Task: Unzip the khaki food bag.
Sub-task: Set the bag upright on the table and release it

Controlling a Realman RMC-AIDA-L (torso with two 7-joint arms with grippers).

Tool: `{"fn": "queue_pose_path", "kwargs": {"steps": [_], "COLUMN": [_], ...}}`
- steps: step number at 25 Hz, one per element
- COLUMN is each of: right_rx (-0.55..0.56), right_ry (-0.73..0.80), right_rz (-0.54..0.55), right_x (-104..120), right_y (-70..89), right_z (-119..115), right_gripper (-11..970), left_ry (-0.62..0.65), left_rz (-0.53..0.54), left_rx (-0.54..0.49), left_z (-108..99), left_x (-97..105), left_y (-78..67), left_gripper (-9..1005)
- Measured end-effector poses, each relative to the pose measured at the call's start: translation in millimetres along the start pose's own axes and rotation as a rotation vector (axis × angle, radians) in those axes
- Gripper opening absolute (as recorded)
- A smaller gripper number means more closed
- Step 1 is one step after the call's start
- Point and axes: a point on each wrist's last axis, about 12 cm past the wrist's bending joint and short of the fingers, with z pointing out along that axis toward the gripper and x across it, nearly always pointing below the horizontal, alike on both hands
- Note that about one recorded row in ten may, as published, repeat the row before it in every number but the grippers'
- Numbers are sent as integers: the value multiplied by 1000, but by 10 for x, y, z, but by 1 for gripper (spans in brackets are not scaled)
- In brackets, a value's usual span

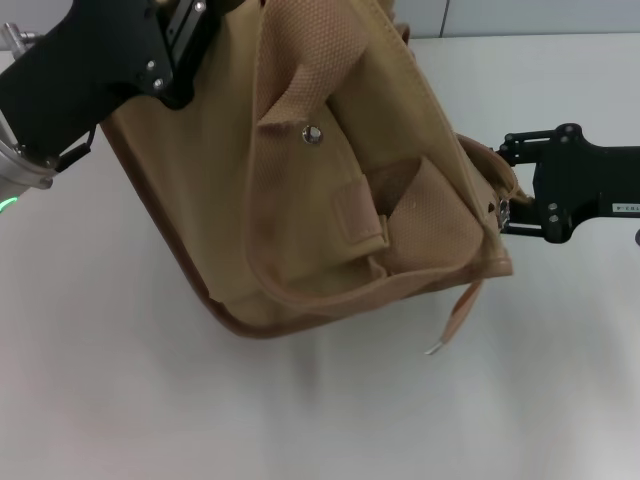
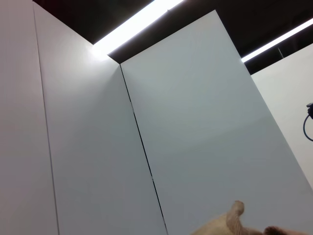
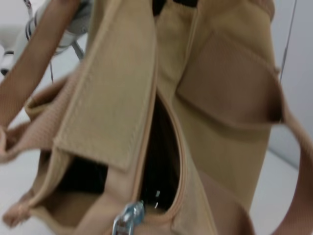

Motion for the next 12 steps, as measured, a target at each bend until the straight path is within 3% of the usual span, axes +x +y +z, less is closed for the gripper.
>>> {"fn": "queue_pose_path", "kwargs": {"steps": [12], "right_rx": [83], "right_ry": [-126], "right_rz": [-6], "right_x": [-123], "right_y": [-43], "right_z": [-186], "right_gripper": [238], "left_ry": [17], "left_rz": [-50], "left_rx": [-57], "left_z": [-143], "left_x": [121], "left_y": [-158], "left_gripper": [85]}}
